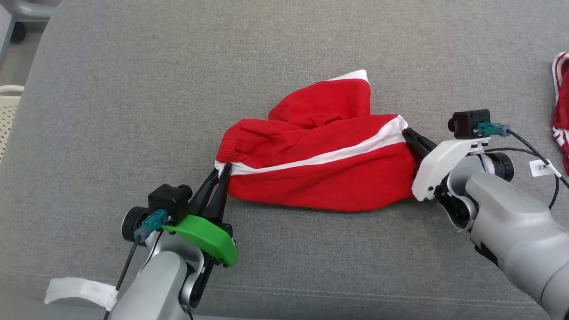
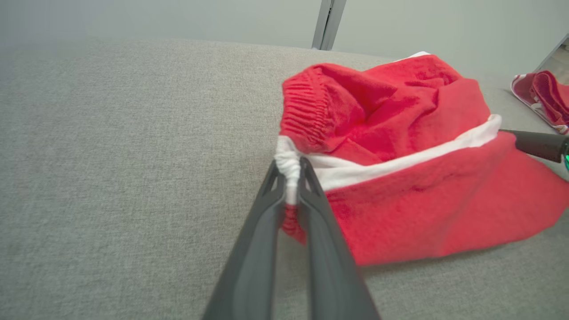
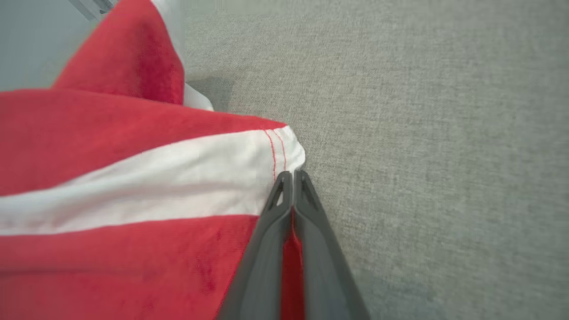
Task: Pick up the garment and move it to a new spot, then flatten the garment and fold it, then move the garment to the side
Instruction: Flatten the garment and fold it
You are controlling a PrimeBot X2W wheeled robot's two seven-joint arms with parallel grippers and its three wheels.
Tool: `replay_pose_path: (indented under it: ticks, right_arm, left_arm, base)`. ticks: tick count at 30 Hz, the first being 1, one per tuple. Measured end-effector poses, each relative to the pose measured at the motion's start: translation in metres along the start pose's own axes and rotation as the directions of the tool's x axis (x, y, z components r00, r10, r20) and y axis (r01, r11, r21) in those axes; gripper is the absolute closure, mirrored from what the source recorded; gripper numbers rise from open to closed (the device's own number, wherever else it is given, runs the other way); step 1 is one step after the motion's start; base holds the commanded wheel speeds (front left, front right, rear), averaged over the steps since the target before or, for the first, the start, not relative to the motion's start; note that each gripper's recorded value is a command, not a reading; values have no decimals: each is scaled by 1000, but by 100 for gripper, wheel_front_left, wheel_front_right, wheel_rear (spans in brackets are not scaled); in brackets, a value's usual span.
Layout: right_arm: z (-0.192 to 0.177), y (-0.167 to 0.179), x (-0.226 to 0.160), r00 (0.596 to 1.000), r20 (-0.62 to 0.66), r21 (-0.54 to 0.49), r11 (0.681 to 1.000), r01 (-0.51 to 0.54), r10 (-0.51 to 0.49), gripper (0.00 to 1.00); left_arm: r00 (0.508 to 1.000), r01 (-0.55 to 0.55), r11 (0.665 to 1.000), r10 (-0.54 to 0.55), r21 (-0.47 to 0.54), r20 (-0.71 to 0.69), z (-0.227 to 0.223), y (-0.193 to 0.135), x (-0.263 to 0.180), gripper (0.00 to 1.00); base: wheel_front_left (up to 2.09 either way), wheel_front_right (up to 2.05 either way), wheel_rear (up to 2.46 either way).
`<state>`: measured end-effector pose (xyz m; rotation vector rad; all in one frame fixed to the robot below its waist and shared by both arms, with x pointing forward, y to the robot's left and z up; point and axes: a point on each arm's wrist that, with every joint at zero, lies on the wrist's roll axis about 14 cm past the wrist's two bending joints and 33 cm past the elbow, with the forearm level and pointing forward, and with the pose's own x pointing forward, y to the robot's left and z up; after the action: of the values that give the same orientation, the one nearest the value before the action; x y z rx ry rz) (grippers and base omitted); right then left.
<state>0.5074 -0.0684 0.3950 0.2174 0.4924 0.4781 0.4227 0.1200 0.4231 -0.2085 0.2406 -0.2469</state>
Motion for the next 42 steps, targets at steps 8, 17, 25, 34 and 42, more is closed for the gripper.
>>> replay_pose_path:
  ticks: [8, 17, 25, 34, 42]
  right_arm:
    - [55, -4, -21, 985, 173, -10, 1000, -8, 9, 100]
    - [152, -2, -73, 889, 457, -48, 999, -6, 27, 100]
    - [215, 22, -136, 762, 642, -127, 992, -7, 88, 100]
    - [292, 56, -222, 587, 785, -278, 959, 51, 197, 100]
    - [344, 70, -288, 469, 847, -361, 917, 167, 249, 100]
  left_arm:
    - [996, 20, 999, -18, -29, 92, 28, -8, 1, 100]
    - [976, 76, 990, -49, -119, 211, 78, -15, -2, 100]
    - [920, 242, 964, -193, -108, 340, 164, -49, -10, 100]
    - [787, 481, 877, -423, -16, 449, 281, -117, -43, 100]
    - [740, 557, 827, -535, 74, 408, 322, -157, -62, 100]
  base:
    - [0, 0, 0]
    - [0, 0, 0]
    - [0, 0, 0]
    - [0, 0, 0]
    - [0, 0, 0]
